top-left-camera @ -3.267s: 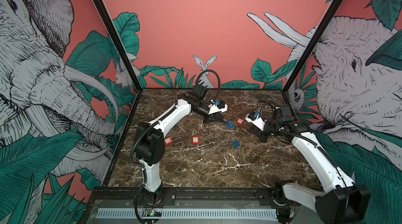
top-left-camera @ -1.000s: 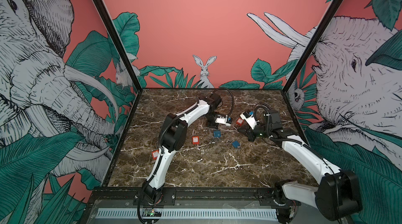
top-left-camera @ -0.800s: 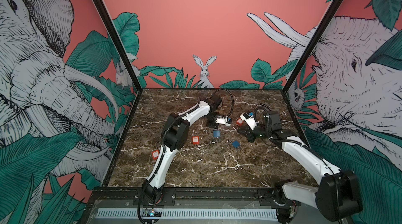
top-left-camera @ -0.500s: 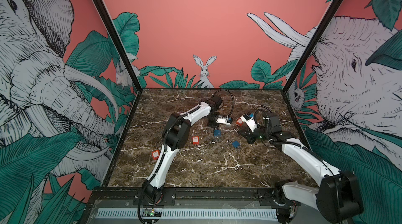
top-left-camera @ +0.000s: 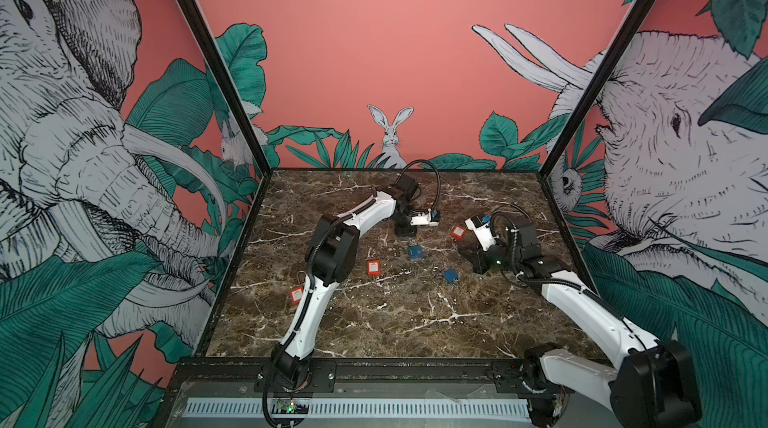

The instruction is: Lock with the key

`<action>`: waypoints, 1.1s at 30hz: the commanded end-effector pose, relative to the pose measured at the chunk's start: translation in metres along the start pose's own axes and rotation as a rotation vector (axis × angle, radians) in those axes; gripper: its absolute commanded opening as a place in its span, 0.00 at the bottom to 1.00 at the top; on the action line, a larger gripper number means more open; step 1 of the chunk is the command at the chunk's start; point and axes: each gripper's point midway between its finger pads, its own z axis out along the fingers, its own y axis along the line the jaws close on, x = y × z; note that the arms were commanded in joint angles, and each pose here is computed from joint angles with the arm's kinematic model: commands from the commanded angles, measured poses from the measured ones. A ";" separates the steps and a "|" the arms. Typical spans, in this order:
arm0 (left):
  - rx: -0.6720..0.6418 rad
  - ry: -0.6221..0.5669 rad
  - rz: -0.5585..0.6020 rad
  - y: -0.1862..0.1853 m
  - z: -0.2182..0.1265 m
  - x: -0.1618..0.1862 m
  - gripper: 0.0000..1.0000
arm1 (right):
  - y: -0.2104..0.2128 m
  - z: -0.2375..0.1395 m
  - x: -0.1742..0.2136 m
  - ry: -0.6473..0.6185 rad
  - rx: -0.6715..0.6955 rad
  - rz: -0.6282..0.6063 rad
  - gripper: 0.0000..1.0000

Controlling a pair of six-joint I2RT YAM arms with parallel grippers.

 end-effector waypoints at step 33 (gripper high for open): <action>-0.353 -0.571 -0.528 -0.009 -0.177 -0.004 0.40 | -0.027 0.149 0.011 0.170 0.087 0.270 0.00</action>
